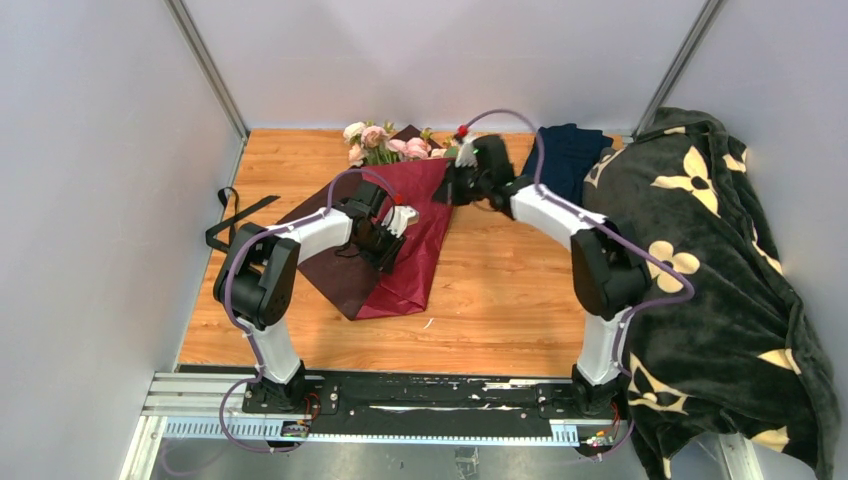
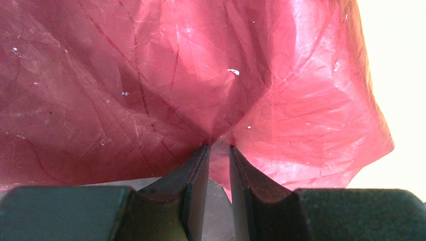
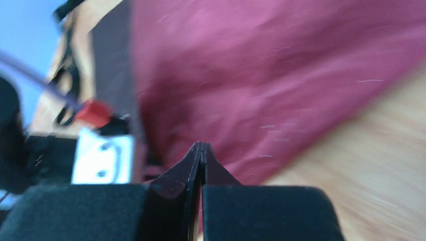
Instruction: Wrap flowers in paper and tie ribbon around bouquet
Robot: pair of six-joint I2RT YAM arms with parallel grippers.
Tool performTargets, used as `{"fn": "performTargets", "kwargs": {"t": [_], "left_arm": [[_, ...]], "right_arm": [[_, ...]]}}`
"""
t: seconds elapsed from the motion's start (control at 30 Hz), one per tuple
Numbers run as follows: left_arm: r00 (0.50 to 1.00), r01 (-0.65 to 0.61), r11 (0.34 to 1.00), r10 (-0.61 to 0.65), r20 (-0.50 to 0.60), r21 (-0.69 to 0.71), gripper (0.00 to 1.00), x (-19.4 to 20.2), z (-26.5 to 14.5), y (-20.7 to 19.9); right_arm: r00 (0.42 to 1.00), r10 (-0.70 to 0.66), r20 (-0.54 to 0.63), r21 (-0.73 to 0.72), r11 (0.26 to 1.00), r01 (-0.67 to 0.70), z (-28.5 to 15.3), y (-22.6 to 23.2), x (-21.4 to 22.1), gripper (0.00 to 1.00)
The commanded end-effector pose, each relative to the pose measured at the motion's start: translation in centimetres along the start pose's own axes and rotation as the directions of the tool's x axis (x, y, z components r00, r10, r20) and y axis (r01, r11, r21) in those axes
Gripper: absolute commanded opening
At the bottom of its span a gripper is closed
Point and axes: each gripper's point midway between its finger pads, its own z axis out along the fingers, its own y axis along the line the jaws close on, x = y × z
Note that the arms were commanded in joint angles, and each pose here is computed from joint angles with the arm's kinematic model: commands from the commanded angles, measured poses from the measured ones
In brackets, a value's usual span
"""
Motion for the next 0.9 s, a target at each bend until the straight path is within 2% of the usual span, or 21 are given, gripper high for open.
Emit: {"fn": "performTargets", "kwargs": {"t": [0.0, 0.13, 0.23, 0.43, 0.5, 0.57, 0.63, 0.67, 0.77, 0.8, 0.87], "left_arm": [[0.974, 0.036, 0.999, -0.036, -0.224, -0.002, 0.31, 6.7, 2.9, -0.4], [0.975, 0.032, 0.999, -0.032, -0.218, -0.004, 0.31, 6.6, 2.7, -0.3], [0.975, 0.031, 1.000, -0.031, -0.221, -0.003, 0.31, 6.7, 2.6, -0.3], [0.976, 0.029, 1.000, -0.029, -0.217, -0.004, 0.31, 6.6, 2.5, -0.4], [0.976, 0.028, 1.000, -0.029, -0.216, -0.006, 0.31, 6.6, 2.4, -0.4], [0.976, 0.027, 1.000, -0.028, -0.215, -0.007, 0.31, 6.6, 2.4, -0.3], [0.976, 0.028, 1.000, -0.029, -0.214, -0.008, 0.31, 6.6, 2.4, -0.3], [0.976, 0.028, 1.000, -0.029, -0.214, -0.008, 0.31, 6.5, 2.4, -0.3], [0.976, 0.029, 1.000, -0.030, -0.215, -0.009, 0.31, 6.5, 2.4, -0.3], [0.976, 0.028, 1.000, -0.030, -0.215, -0.010, 0.31, 6.5, 2.4, -0.3], [0.976, 0.029, 1.000, -0.031, -0.214, -0.011, 0.31, 6.4, 2.4, -0.2]], "right_arm": [[0.970, 0.121, -0.212, -0.191, 0.968, -0.162, 3.6, 4.1, 9.6, 0.00], [0.935, 0.196, -0.295, -0.138, 0.960, -0.245, 4.5, 2.4, 14.8, 0.00], [0.919, 0.218, -0.328, -0.046, 0.968, -0.247, 3.4, -0.5, 16.6, 0.00], [0.936, 0.201, -0.290, 0.199, 0.969, -0.146, -1.9, -5.6, 13.6, 0.00], [0.946, 0.171, -0.274, 0.238, 0.965, -0.106, -3.1, -5.9, 12.3, 0.00], [0.953, 0.097, -0.289, 0.208, 0.977, -0.036, -3.3, -3.9, 11.6, 0.00], [0.944, -0.032, -0.328, 0.111, 0.991, 0.072, -2.5, 0.3, 12.1, 0.00], [0.938, -0.068, -0.340, 0.025, 0.996, 0.081, -2.0, 2.9, 12.6, 0.00], [0.944, -0.026, -0.328, -0.198, 0.979, -0.042, -0.1, 8.6, 14.7, 0.00], [0.941, 0.013, -0.338, -0.214, 0.973, -0.091, 0.5, 9.0, 15.5, 0.00], [0.921, 0.091, -0.379, -0.156, 0.975, -0.161, 1.4, 7.7, 17.9, 0.00]]}}
